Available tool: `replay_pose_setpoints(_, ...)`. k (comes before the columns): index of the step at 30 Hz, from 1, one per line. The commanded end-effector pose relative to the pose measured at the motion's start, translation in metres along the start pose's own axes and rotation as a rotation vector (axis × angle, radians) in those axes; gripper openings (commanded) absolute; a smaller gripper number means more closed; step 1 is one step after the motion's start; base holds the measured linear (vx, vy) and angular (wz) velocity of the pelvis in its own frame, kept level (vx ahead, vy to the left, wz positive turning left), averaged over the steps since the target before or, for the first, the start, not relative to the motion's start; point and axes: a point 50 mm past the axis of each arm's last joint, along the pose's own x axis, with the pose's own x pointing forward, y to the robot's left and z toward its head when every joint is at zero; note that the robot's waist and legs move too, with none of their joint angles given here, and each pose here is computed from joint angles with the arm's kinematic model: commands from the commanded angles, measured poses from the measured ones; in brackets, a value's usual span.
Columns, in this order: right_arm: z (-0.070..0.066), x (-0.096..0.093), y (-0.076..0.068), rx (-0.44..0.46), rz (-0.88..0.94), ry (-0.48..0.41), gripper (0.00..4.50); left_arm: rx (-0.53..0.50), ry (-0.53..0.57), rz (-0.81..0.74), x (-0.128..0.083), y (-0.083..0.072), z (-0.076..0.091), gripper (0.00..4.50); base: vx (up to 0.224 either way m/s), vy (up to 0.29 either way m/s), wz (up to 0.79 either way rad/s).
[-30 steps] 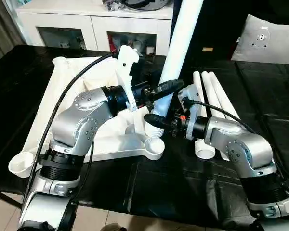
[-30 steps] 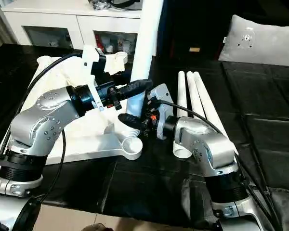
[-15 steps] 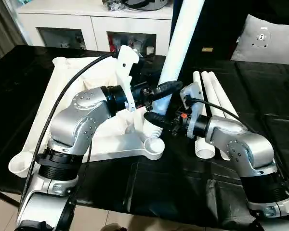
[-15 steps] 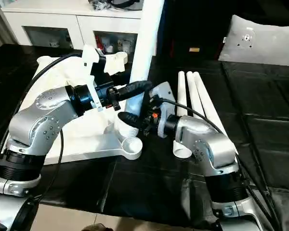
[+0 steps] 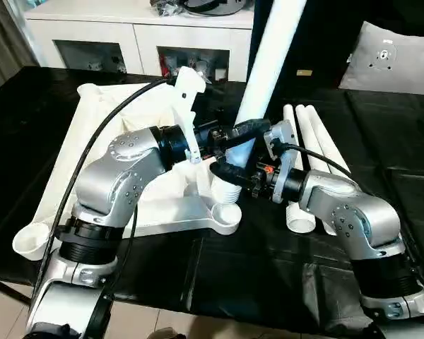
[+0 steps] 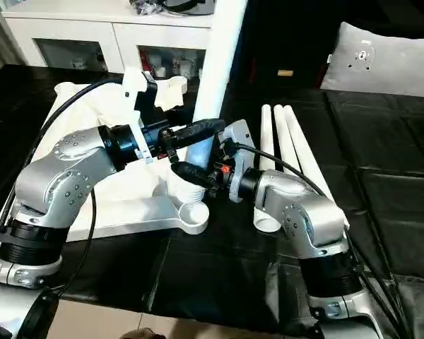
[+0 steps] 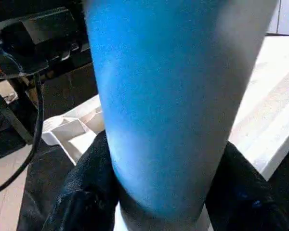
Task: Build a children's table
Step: Pick table leg
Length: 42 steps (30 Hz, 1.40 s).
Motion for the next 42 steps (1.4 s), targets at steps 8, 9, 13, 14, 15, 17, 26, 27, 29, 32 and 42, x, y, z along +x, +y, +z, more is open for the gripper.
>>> replay_pose_setpoints(8, 0.002, -0.003, -0.006, 0.019, -0.091, -0.067, 1.91, -0.009, -0.017, -0.035, -0.001, -0.004, 0.009, 2.31, 0.000, 0.000, 0.00)
replay_pose_setpoints(9, 0.001, -0.003, -0.006, 0.015, -0.106, -0.072, 1.91, -0.016, -0.024, -0.049, -0.001, -0.006, 0.009, 2.31, 0.000, 0.000, 0.00)
replay_pose_setpoints(13, -0.003, -0.001, -0.003, 0.032, -0.104, -0.059, 1.91, -0.060, -0.042, -0.103, 0.000, -0.014, 0.007, 2.66, 0.000, 0.000, 0.00)
replay_pose_setpoints(14, -0.004, -0.001, -0.003, 0.032, -0.107, -0.058, 1.91, -0.061, -0.041, -0.103, 0.000, -0.015, 0.007, 2.66, 0.000, 0.000, 0.00)
replay_pose_setpoints(15, -0.005, 0.000, -0.004, 0.023, -0.120, -0.049, 1.91, -0.059, -0.033, -0.102, 0.000, -0.015, 0.006, 2.66, 0.000, 0.000, 0.00)
replay_pose_setpoints(17, -0.007, 0.001, -0.004, -0.016, -0.131, -0.042, 1.91, -0.050, -0.021, -0.112, -0.001, -0.017, 0.004, 2.66, 0.000, 0.000, 0.00)
replay_pose_setpoints(26, -0.005, 0.002, -0.010, -0.059, -0.211, -0.061, 1.91, -0.067, -0.021, -0.148, -0.007, -0.020, -0.003, 2.66, 0.000, 0.000, 0.00)
replay_pose_setpoints(27, -0.004, 0.001, -0.011, -0.076, -0.208, -0.053, 1.91, -0.080, -0.044, -0.185, -0.006, -0.023, -0.001, 2.66, 0.000, 0.000, 0.00)
replay_pose_setpoints(29, -0.004, 0.000, -0.011, -0.085, -0.202, -0.052, 1.91, -0.086, -0.053, -0.218, -0.006, -0.027, 0.000, 2.66, 0.000, 0.000, 0.00)
replay_pose_setpoints(32, -0.003, -0.001, -0.011, -0.092, -0.197, -0.055, 1.91, -0.085, -0.056, -0.235, -0.006, -0.029, 0.000, 2.66, 0.000, 0.000, 0.00)
replay_pose_setpoints(42, -0.002, 0.001, -0.014, -0.099, -0.221, -0.071, 1.91, -0.185, -0.144, -0.314, -0.007, -0.040, 0.005, 2.66, 0.000, 0.000, 0.00)
